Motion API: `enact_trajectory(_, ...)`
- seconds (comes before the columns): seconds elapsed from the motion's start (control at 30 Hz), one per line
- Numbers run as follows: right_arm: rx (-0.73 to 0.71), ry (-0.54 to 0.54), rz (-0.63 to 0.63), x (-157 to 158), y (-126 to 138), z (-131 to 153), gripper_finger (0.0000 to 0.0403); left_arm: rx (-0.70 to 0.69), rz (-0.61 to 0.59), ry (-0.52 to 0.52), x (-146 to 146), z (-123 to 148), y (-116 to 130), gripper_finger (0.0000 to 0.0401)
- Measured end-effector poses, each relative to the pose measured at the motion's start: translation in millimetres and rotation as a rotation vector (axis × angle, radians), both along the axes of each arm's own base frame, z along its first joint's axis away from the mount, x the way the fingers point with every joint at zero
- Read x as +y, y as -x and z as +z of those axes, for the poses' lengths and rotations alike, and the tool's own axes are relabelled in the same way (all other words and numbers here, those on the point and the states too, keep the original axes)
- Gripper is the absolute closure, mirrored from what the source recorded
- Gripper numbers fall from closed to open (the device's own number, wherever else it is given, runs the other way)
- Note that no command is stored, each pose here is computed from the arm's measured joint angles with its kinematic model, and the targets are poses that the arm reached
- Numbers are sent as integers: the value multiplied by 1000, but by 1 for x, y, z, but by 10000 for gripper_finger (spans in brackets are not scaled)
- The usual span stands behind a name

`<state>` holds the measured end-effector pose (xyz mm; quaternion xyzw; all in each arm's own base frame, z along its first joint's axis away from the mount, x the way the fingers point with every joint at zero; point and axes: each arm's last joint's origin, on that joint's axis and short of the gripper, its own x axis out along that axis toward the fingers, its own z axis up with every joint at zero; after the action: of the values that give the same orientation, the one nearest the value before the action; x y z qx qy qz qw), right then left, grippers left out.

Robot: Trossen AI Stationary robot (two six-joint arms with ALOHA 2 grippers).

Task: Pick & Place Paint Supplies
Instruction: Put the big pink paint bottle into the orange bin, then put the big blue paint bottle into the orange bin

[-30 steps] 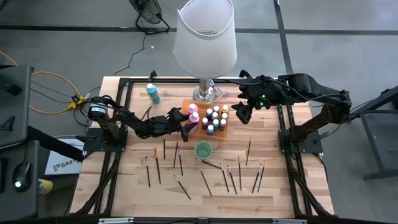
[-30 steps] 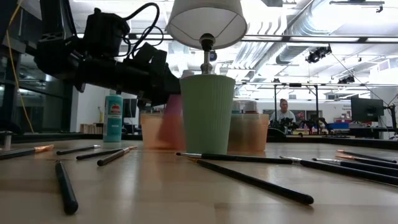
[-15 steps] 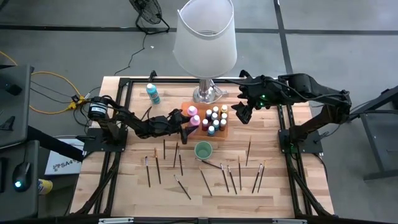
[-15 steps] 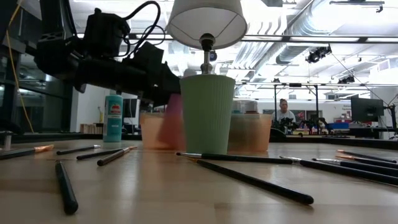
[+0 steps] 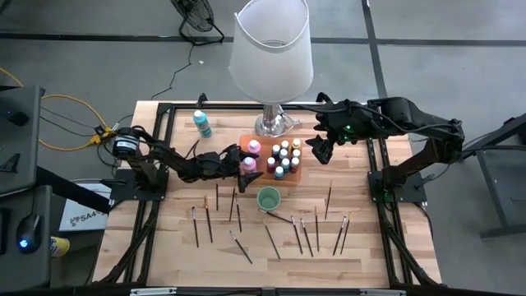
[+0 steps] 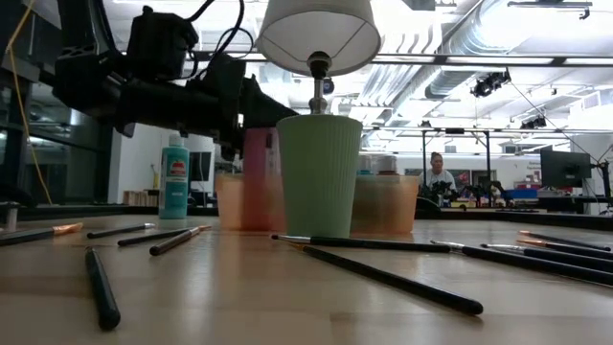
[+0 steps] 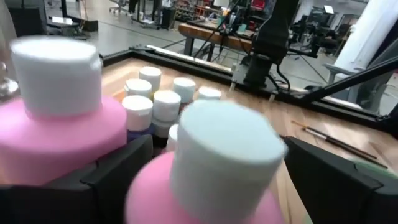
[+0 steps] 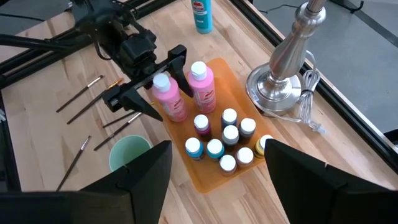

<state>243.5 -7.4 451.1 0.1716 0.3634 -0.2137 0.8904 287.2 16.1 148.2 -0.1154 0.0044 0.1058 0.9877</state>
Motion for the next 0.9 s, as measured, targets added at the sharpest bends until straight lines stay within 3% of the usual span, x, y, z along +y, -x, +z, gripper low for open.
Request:
enact_trajectory(0.5,18,31,45,0,0,0,153,67,49,-32,0,51,28,47)
enact_trajectory(0.67,25,71,93,1,3,2,153,77,138,-38,2,74,50,47)
enact_trajectory(0.9,-32,137,178,5,28,13,153,80,344,-41,6,100,83,47)
